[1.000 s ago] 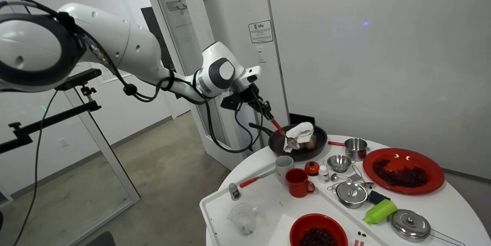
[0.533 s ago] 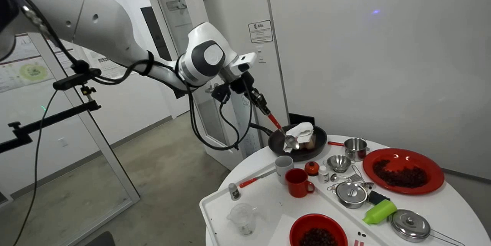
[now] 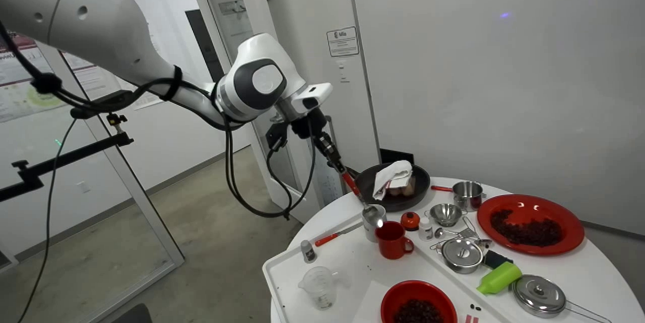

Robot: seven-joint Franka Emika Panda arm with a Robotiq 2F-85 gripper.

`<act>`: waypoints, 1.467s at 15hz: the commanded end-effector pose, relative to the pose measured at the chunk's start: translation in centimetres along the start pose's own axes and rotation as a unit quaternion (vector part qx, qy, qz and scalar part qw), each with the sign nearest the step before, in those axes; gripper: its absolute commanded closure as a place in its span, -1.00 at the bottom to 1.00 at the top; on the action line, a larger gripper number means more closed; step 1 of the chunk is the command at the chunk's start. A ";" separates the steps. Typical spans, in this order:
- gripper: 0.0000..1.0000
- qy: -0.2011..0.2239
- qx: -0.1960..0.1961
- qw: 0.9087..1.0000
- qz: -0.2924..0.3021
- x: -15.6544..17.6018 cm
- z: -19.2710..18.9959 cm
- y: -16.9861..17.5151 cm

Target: Move the spoon from the orange cup to the orange bowl

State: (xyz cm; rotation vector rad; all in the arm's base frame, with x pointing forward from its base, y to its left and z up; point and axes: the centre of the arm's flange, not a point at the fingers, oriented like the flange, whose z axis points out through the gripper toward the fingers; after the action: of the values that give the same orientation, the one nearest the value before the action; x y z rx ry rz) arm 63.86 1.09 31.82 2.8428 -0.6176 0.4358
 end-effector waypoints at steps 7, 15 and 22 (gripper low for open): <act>0.85 -0.045 -0.081 0.996 -0.011 -2.9 8.0 0.6; 0.86 -0.050 -0.075 0.995 -0.034 -3.6 11.8 1.4; 0.86 -0.033 -0.067 0.996 -0.044 -3.6 13.8 2.2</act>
State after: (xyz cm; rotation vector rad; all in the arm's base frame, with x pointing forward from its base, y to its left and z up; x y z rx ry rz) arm 62.44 -2.05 18.51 2.7529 -0.5362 0.2486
